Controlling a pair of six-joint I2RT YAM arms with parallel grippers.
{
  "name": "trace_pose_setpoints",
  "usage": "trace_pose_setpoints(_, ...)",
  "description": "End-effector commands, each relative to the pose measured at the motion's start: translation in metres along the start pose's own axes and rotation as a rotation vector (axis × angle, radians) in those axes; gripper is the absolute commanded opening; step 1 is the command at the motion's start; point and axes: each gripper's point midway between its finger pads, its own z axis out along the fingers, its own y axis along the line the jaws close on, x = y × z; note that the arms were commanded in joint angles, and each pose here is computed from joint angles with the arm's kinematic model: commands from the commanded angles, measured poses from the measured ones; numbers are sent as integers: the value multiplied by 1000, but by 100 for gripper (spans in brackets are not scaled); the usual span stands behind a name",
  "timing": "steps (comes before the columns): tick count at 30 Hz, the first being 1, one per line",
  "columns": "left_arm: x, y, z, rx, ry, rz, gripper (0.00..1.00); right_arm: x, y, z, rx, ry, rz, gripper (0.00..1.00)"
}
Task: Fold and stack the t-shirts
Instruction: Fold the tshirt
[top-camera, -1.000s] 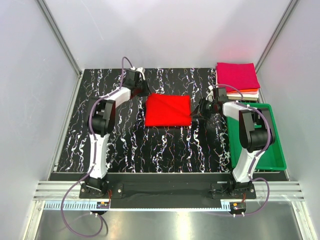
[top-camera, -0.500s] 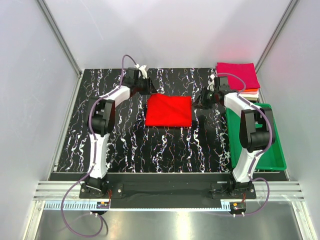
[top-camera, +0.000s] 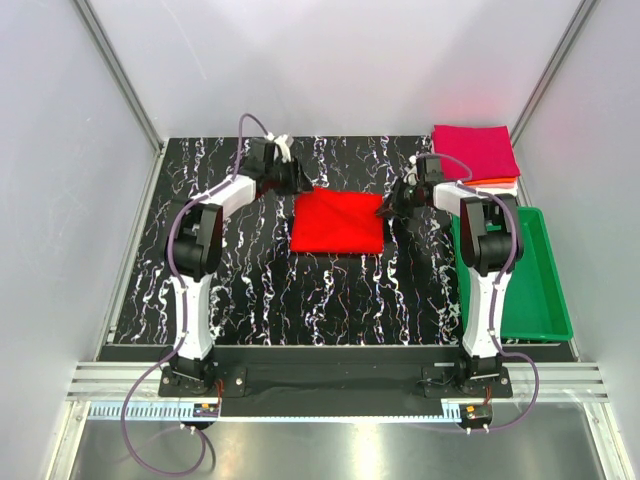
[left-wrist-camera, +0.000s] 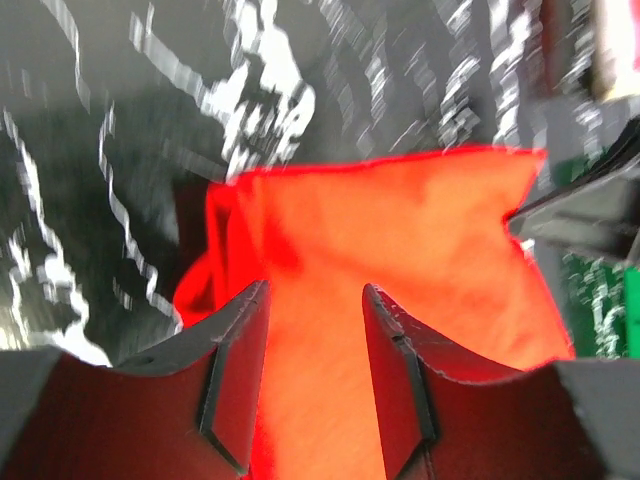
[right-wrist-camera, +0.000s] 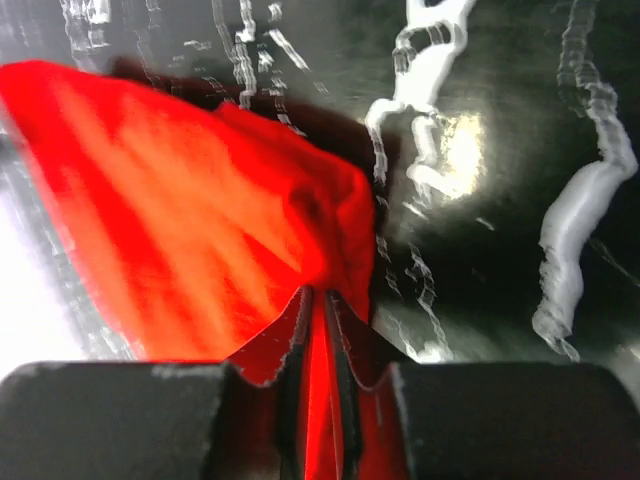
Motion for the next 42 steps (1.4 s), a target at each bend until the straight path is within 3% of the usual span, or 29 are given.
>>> trace_pose_setpoints(1, 0, 6, -3, -49, -11, 11, 47, -28, -21, 7, 54, -82, -3, 17)
trace_pose_setpoints(7, -10, 11, -6, -112, 4, 24, 47, -41, 4, -17, 11, -135, -40, 16)
trace_pose_setpoints(11, -21, -12, -20, -89, -21, 25, 47, -46, 41, -50, -60, -172, -82, 19)
trace_pose_setpoints(15, -7, -48, -30, -19, 13, 25, 47, -24, 60, -65, -112, -133, -77, 21)
trace_pose_setpoints(19, 30, -56, -29, -8, 87, -1, 47, 13, 68, -56, -187, -34, -48, 21)
trace_pose_setpoints(23, 70, -33, -17, -63, 169, -36, 47, 55, 31, -30, -131, 31, 10, 20)
trace_pose_setpoints(29, 109, 14, -14, -254, 280, -64, 47, 64, -21, -15, 12, 19, 22, 19)
trace_pose_setpoints(32, 99, 15, -23, -299, 263, -49, 48, 52, 0, -32, -24, -21, -8, 19)
trace_pose_setpoints(37, 48, -23, -27, -188, 166, 0, 50, 31, 54, -57, -147, -66, -56, 20)
trace_pose_setpoints(42, 8, -31, -15, -137, 101, 22, 50, 25, 88, -50, -238, -54, -78, 20)
